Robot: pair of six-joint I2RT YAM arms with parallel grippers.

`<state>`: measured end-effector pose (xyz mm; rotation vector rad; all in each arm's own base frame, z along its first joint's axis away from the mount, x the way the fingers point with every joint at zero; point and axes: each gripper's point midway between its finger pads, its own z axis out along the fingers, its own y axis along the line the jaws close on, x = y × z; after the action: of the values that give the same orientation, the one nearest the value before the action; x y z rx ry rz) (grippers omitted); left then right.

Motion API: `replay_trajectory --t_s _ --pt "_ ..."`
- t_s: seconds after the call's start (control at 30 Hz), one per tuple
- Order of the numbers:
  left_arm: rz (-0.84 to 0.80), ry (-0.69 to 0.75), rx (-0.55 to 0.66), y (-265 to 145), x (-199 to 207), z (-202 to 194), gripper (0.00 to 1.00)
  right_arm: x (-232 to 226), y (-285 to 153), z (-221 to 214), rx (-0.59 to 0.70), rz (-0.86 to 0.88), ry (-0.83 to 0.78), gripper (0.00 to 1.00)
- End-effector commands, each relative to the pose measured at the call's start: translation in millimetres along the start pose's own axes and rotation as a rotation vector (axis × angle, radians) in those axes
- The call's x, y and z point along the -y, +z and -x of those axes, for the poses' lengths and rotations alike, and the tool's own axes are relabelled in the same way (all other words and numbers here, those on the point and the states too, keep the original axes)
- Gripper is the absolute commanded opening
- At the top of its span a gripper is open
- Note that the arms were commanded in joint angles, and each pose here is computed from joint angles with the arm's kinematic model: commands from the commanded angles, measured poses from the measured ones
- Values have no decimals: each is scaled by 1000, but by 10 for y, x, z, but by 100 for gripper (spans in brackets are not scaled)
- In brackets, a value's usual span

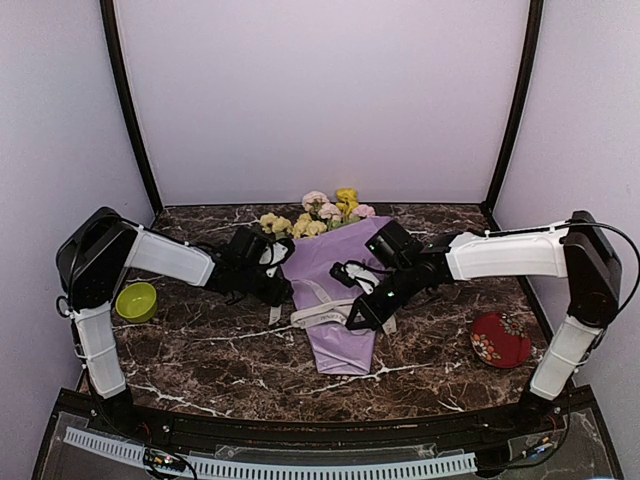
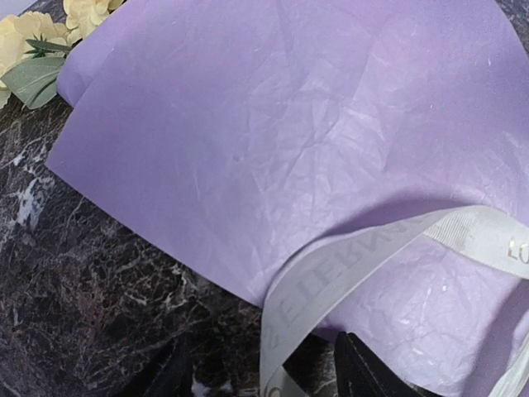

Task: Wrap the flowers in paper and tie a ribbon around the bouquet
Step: Tie the ribbon around the folded bouquet.

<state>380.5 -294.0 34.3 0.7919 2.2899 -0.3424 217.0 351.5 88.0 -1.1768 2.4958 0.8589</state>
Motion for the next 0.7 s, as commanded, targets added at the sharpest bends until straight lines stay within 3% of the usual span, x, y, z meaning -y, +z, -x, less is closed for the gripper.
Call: replay_trajectory --t_s 0.0,0.17,0.37,0.67 --pt "54 25 -27 -43 -87 -27 58 -73 -120 119 61 28 -4 0" --pt "12 14 -30 -45 -12 -89 34 -60 -118 120 59 26 -4 0" --pt "0 3 -22 -83 6 -132 0 -58 -224 208 107 46 15 0" --pt "75 -85 -11 -247 -131 -189 0 77 -335 257 156 60 48 0"
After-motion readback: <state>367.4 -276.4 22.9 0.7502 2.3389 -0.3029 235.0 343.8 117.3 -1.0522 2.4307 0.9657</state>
